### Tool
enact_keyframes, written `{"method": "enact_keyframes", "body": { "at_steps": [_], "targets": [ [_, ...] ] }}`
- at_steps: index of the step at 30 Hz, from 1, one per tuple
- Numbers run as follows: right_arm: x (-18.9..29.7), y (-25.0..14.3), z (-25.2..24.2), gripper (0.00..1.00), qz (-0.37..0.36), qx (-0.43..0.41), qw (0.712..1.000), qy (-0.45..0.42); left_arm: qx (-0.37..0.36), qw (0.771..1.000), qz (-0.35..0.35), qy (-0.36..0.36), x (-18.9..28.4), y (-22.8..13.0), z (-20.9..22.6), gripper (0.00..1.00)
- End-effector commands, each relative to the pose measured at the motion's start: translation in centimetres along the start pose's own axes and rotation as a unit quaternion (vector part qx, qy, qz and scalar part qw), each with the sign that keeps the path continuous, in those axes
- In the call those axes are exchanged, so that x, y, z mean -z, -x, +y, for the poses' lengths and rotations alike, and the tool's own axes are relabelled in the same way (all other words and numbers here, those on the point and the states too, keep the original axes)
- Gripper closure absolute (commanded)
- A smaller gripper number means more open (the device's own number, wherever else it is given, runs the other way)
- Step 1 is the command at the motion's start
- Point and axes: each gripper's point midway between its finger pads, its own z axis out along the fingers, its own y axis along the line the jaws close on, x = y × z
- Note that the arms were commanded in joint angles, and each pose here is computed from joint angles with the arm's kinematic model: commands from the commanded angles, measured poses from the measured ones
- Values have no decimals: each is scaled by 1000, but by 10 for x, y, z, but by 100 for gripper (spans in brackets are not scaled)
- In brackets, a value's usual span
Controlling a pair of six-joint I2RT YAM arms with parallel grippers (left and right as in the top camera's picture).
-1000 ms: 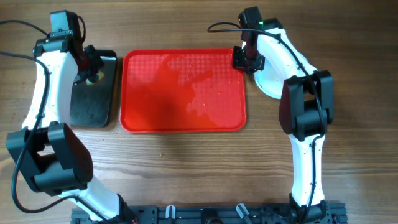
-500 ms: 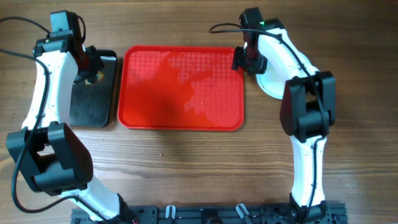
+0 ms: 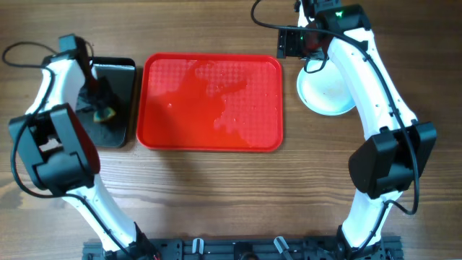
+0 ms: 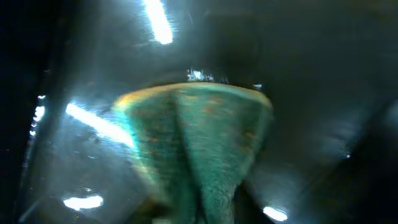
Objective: Clean dirty plates on tray and stack at the side
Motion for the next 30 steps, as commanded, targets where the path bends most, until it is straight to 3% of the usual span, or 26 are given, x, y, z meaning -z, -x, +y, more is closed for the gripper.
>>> {"method": "enact_keyframes", "body": {
  "at_steps": [1, 4, 8, 14, 17, 18, 23, 30],
  "targets": [
    [1, 2, -3, 23, -4, 11, 1000, -8, 16, 1000, -1, 0, -2, 2, 10, 0],
    [2, 2, -4, 23, -3, 23, 1000, -9, 12, 1000, -13, -2, 11, 10, 6, 0],
    [23, 6, -3, 23, -23, 21, 1000, -5, -5, 997, -73, -14, 97, 30, -9, 0],
    [128, 19, 3, 23, -130, 41, 990, 23, -35, 973, -222, -45, 236, 23, -33, 0],
    [193, 8, 2, 22, -183, 45, 981, 34, -34, 968, -244, -54, 256, 18, -32, 0],
    [216, 0, 0, 1, -200, 45, 978, 38, -34, 967, -245, -54, 257, 18, -32, 0],
    [321, -52, -7, 0, -282, -2, 956, 84, -34, 968, -245, -54, 257, 18, -32, 0],
    [373, -88, -17, 0, -337, 18, 937, 87, -34, 967, -245, -54, 257, 18, -32, 0]
  ]
}}
